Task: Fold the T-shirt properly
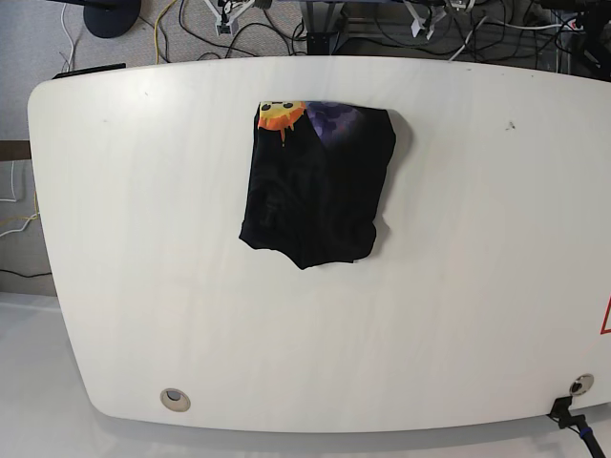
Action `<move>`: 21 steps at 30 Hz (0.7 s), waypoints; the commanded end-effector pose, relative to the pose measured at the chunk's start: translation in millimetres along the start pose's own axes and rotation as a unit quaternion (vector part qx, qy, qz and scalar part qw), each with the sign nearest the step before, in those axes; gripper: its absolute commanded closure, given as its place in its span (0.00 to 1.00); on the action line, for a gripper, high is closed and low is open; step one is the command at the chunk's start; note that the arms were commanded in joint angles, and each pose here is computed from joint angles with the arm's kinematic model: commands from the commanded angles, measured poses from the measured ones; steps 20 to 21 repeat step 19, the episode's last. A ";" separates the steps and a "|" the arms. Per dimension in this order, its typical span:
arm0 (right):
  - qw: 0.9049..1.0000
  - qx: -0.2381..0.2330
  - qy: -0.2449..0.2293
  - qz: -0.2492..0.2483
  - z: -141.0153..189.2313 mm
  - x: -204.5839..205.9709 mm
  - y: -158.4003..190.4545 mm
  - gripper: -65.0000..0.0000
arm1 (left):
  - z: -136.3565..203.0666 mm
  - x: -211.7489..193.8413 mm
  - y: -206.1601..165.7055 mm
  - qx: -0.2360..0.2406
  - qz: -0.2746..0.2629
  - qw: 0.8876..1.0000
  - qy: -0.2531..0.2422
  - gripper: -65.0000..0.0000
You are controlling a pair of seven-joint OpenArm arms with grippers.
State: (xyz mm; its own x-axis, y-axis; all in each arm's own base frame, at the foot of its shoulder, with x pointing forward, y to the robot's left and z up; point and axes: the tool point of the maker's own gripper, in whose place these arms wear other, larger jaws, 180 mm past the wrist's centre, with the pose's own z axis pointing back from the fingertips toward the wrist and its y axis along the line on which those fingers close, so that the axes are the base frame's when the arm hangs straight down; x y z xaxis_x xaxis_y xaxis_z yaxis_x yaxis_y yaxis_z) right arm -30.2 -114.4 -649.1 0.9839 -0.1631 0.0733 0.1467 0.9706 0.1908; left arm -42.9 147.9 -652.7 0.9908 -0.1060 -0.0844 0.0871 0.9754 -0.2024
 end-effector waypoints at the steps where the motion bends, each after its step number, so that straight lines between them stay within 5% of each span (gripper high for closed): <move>1: 1.000 -0.008 0.026 -0.005 -4.3 -3.1 -9.8 0.95 | -0.7 9.8 10.0 0.026 -0.005 1.000 0.005 0.47; 6: 0.999 -0.002 0.041 -0.012 -9.0 -1.0 -2.7 0.95 | 1.2 28.3 26.7 0.080 0.005 0.997 -0.006 0.47; 21: 1.000 -0.002 0.028 -0.009 -10.5 14.6 -3.0 0.95 | -1.9 33.1 14.4 0.070 0.005 0.997 -0.011 0.47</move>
